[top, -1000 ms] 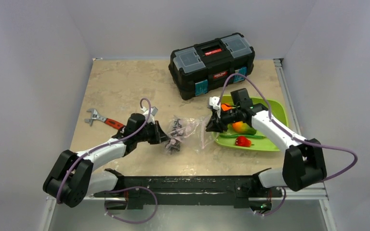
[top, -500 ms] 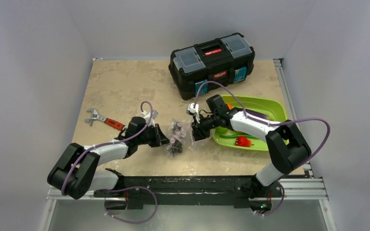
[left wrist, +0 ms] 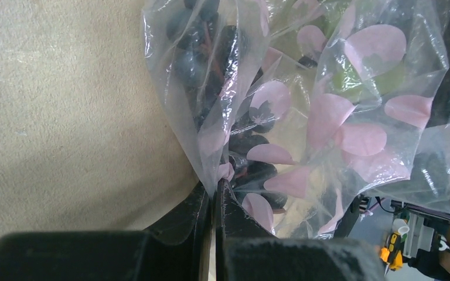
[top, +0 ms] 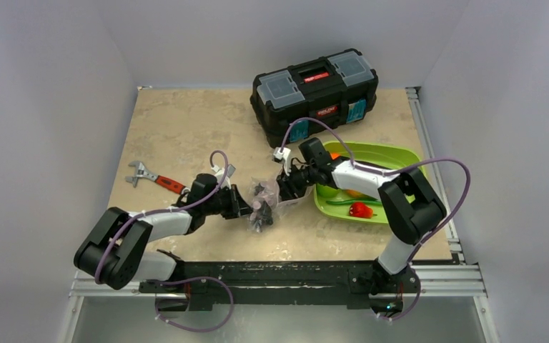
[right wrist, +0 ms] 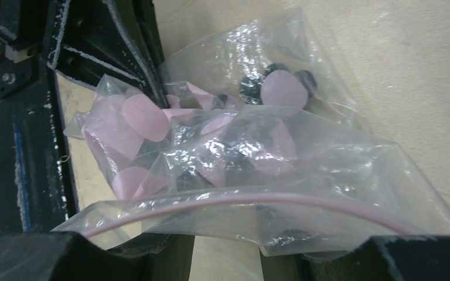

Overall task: Open the zip-top bag and remove the fake food
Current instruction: Pick up the fake fruit from the zipper food storage bag.

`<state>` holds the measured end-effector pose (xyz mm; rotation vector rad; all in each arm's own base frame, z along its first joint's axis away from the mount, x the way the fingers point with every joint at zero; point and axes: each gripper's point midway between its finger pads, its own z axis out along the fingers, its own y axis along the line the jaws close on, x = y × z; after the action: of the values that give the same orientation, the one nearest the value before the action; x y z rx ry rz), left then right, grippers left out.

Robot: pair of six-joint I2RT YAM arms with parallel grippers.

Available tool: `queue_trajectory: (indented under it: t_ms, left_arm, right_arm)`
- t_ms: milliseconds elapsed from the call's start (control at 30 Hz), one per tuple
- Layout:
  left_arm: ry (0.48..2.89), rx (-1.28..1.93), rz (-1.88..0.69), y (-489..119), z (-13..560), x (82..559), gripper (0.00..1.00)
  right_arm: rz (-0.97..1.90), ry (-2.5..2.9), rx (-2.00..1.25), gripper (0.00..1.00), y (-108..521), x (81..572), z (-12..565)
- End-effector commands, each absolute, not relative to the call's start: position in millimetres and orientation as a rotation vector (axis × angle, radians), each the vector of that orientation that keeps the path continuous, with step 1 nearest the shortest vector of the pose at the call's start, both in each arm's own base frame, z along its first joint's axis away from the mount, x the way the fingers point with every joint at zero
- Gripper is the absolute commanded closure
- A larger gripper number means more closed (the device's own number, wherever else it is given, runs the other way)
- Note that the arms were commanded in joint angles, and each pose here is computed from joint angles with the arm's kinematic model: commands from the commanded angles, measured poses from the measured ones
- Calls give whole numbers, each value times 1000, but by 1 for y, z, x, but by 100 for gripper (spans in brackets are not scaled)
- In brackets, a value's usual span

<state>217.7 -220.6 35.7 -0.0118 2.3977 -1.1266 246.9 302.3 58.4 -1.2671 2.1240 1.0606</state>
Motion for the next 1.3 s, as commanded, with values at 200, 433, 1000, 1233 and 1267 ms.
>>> queue_trajectory:
  t_ms: [200, 433, 1000, 1233, 1267]
  left_arm:
    - [2384, 10, -1091, -217, 31, 223, 100]
    - [2384, 22, -1120, -221, 30, 223, 100]
    - [2377, 23, -1160, -227, 27, 226, 100]
    - [2386, 24, -1169, -228, 23, 223, 100]
    - [2383, 26, -1171, -228, 24, 224, 100]
  right_arm:
    - [708, 2012, -1030, 66, 273, 314, 103]
    - [717, 2090, -1103, 82, 290, 303, 69]
    - [1136, 2049, -1398, 74, 336, 226, 56]
    - [1124, 2066, -1309, 46, 339, 234, 64]
    - [1130, 2065, -1299, 43, 339, 234, 66]
